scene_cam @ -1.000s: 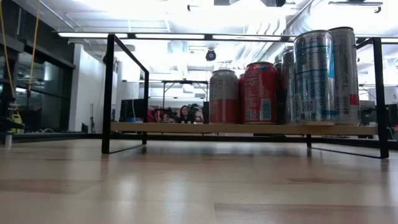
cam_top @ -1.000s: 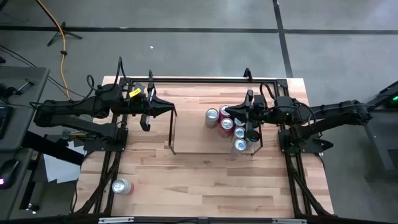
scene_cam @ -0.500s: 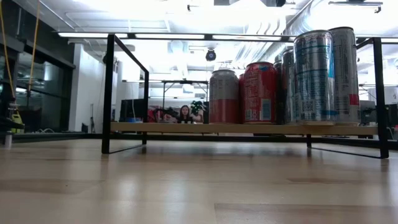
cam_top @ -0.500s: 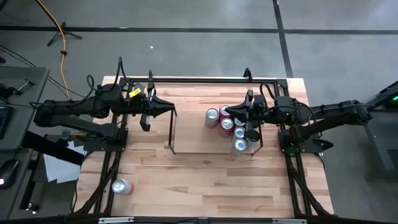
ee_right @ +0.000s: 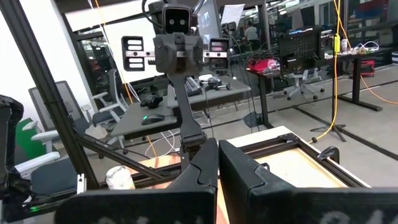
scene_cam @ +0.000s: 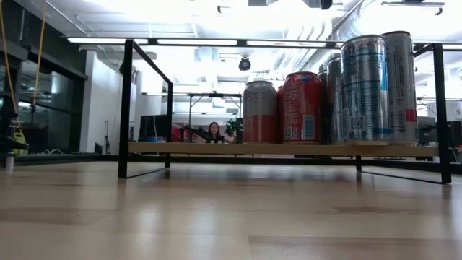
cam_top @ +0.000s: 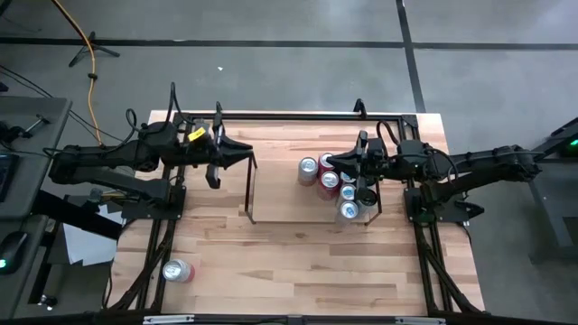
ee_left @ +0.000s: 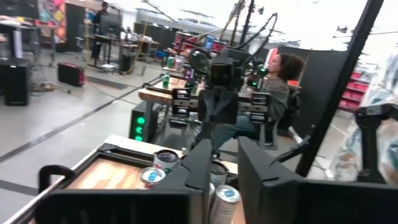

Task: Place canned beverage on shelf
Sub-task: Put the white pink soda can on the shelf aligned with the other white pink soda can

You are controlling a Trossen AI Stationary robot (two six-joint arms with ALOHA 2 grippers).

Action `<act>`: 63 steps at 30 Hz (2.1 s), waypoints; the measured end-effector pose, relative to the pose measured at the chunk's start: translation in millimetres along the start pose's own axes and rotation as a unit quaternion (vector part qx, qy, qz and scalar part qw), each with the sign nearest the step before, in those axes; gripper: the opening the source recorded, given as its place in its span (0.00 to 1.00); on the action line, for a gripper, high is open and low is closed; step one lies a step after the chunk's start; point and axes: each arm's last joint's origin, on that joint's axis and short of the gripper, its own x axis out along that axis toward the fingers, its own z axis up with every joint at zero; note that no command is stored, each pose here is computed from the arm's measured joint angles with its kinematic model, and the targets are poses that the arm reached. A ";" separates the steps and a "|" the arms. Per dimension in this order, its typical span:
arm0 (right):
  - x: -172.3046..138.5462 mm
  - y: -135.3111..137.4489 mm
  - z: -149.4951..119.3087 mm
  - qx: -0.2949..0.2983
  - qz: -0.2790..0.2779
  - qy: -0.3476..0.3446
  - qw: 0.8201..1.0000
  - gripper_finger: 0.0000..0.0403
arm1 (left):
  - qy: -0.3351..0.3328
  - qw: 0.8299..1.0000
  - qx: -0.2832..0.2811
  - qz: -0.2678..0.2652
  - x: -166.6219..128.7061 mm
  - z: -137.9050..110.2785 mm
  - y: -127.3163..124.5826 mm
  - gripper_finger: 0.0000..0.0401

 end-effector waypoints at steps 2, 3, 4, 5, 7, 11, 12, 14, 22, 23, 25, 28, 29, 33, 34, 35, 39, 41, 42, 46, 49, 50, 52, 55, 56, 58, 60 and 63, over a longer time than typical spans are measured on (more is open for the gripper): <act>0.0 0.0 -0.1 0.000 0.000 0.000 1.000 0.00 | -0.002 1.000 0.000 0.010 0.0 0.1 0.6 0.14; 0.0 0.0 -0.1 0.000 0.000 0.000 1.000 0.00 | -0.003 1.000 0.000 0.014 0.0 0.2 0.8 0.18; 0.0 0.0 0.0 0.000 0.000 0.000 1.000 0.00 | -0.003 1.000 0.000 0.016 0.0 0.2 1.0 0.22; 0.0 0.0 -0.1 0.000 0.000 0.000 1.000 0.00 | -0.004 1.000 0.000 0.018 0.0 0.2 1.0 0.25; 0.0 0.0 0.0 0.000 0.000 0.000 1.000 0.00 | -0.005 1.000 0.001 0.022 0.0 0.3 1.3 0.33; 0.0 0.0 -0.1 0.000 0.000 0.000 1.000 0.00 | -0.005 1.000 0.001 0.023 0.0 0.3 1.3 0.48; 0.0 0.0 0.0 0.000 0.000 0.000 1.000 0.00 | -0.005 1.000 0.000 0.025 0.0 0.3 1.4 0.52; 0.0 0.0 -0.1 0.000 0.001 0.000 1.000 0.00 | -0.007 0.999 -0.004 0.032 -0.1 0.5 1.9 0.58; 0.0 0.2 -0.1 0.000 0.003 0.001 1.000 0.00 | -0.008 0.999 -0.017 0.038 0.0 0.6 3.0 0.73; 0.0 0.3 -0.1 0.000 0.003 0.001 1.000 0.00 | -0.008 0.999 -0.017 0.038 0.0 0.6 3.0 0.74; 0.0 0.2 -0.1 0.000 0.003 0.001 1.000 0.00 | -0.008 0.999 -0.017 0.038 0.0 0.6 3.0 0.75; 0.0 0.1 -0.4 0.000 0.002 0.002 1.000 0.00 | -0.008 0.999 -0.017 0.039 0.0 0.6 3.0 0.75; 0.0 0.1 -0.4 0.000 0.002 0.002 1.000 0.00 | -0.008 0.999 -0.017 0.039 0.0 0.6 3.0 0.75; 0.0 0.0 -0.4 0.000 0.002 0.002 1.000 0.00 | -0.009 0.999 -0.017 0.040 0.0 0.6 3.1 0.75; 0.0 0.0 -0.4 0.000 0.002 0.002 1.000 0.00 | -0.009 0.999 -0.017 0.040 0.0 0.6 3.1 0.75; 0.0 0.1 -0.4 0.000 0.002 0.002 1.000 0.00 | -0.009 0.999 -0.017 0.040 0.0 0.6 3.1 0.75; 0.0 0.1 -0.4 0.000 0.002 0.002 1.000 0.00 | -0.009 0.999 -0.016 0.040 0.0 0.6 3.1 0.75; 0.0 0.0 -0.4 0.000 0.001 0.002 1.000 0.00 | -0.008 0.999 -0.013 0.040 0.0 0.6 3.1 0.75; 0.0 0.0 -0.4 0.000 0.001 0.002 1.000 0.00 | -0.008 0.999 -0.009 0.040 0.0 0.6 3.1 0.75; 0.0 0.0 -0.4 0.000 0.001 0.002 1.000 0.00 | -0.007 0.999 0.005 0.040 0.0 0.5 3.0 0.75; 0.0 0.0 -0.4 0.000 0.001 0.002 1.000 0.00 | -0.008 0.999 0.005 0.040 0.0 0.6 3.0 0.75; 0.0 0.1 -0.4 0.000 0.001 0.002 1.000 0.00 | -0.007 0.999 0.006 0.039 0.0 0.6 3.0 0.75; 0.0 0.0 -0.3 0.000 0.001 0.002 1.000 0.00 | -0.008 0.999 0.006 0.039 0.0 0.6 3.0 0.75; 0.0 0.1 -0.4 0.000 0.001 0.002 1.000 0.00 | -0.007 0.999 0.006 0.039 0.0 0.6 3.0 0.75; 0.0 0.0 -0.4 0.000 0.000 0.002 1.000 0.00 | -0.007 0.999 0.006 0.039 0.0 0.6 3.0 0.75; 0.0 -0.1 -0.4 0.000 -0.001 0.002 1.000 0.00 | -0.007 0.999 0.006 0.039 0.0 0.6 3.0 0.75; 0.0 -0.1 -0.4 0.000 -0.001 0.002 1.000 0.00 | -0.007 0.999 0.006 0.039 0.0 0.6 3.0 0.75; 0.0 -0.1 -0.4 0.000 -0.001 0.002 1.000 0.00 | -0.007 0.999 0.006 0.039 0.0 0.6 3.0 0.75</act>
